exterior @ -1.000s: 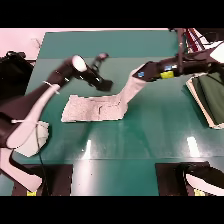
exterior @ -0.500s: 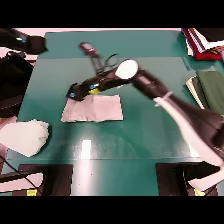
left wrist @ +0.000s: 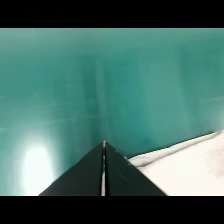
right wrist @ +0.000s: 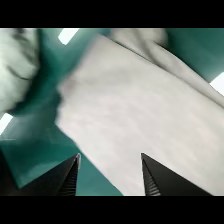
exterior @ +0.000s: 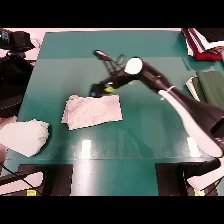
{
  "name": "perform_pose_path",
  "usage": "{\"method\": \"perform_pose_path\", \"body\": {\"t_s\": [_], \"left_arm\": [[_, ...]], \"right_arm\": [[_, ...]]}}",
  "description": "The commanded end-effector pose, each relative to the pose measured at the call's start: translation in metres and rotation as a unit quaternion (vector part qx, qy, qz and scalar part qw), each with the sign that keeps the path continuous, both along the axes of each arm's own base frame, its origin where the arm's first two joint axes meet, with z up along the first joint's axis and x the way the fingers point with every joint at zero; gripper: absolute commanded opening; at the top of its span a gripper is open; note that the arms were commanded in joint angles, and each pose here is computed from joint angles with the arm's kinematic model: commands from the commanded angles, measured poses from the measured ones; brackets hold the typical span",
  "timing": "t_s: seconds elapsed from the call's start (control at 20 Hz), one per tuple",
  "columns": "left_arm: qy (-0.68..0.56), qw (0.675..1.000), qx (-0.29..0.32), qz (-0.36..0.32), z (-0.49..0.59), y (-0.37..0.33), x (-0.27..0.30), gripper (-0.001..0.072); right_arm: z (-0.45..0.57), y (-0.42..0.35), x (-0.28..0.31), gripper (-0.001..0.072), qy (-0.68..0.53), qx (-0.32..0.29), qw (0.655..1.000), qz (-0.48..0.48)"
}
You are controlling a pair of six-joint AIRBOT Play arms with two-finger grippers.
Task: Fold the shirts.
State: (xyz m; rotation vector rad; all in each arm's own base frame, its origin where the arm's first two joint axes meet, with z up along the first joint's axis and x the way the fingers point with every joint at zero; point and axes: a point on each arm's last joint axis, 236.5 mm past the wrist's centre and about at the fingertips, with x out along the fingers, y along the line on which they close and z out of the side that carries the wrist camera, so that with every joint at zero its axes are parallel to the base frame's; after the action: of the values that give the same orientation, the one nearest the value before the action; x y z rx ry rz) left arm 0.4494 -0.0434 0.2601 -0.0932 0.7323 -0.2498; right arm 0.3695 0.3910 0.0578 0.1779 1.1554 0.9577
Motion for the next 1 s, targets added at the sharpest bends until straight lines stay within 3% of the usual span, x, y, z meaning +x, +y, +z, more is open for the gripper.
{"method": "perform_pose_path", "body": {"t_s": [0.0, 0.05, 0.2, 0.5, 0.6, 0.7, 0.75, 0.95], "left_arm": [[-0.001, 0.999, -0.036, -0.018, 0.002, -0.017, 0.000, 0.0026], [-0.001, 0.999, -0.040, -0.023, 0.000, -0.022, 0.000, 0.0026], [0.000, 0.998, -0.032, -0.052, -0.008, -0.043, 0.000, 0.0026], [-0.002, 0.995, -0.029, -0.096, -0.018, -0.082, -0.001, 0.0026], [-0.001, 0.995, -0.030, -0.098, -0.019, -0.084, -0.001, 0.0026], [0.000, 0.995, -0.034, -0.098, -0.018, -0.085, -0.001, 0.0025], [0.000, 0.994, -0.038, -0.099, -0.017, -0.087, -0.002, 0.0025], [-0.001, 0.992, -0.041, -0.115, -0.016, -0.103, -0.006, 0.0025]], "right_arm": [[-0.063, -0.098, -0.002, 0.0649, 0.098, -0.056, 0.990, -0.084], [-0.083, -0.118, -0.007, 0.0677, 0.135, -0.064, 0.982, -0.112], [-0.122, -0.133, -0.012, 0.0648, 0.194, -0.046, 0.965, -0.171], [-0.153, -0.055, -0.011, 0.0615, 0.248, 0.009, 0.957, -0.153], [-0.152, -0.027, 0.000, 0.0399, 0.225, 0.020, 0.964, -0.142], [-0.142, -0.007, 0.015, 0.0069, 0.187, 0.029, 0.972, -0.137], [-0.132, -0.003, 0.025, 0.0014, 0.164, 0.037, 0.977, -0.135], [-0.085, -0.052, 0.083, 0.0013, 0.070, 0.009, 0.986, -0.149]]}}
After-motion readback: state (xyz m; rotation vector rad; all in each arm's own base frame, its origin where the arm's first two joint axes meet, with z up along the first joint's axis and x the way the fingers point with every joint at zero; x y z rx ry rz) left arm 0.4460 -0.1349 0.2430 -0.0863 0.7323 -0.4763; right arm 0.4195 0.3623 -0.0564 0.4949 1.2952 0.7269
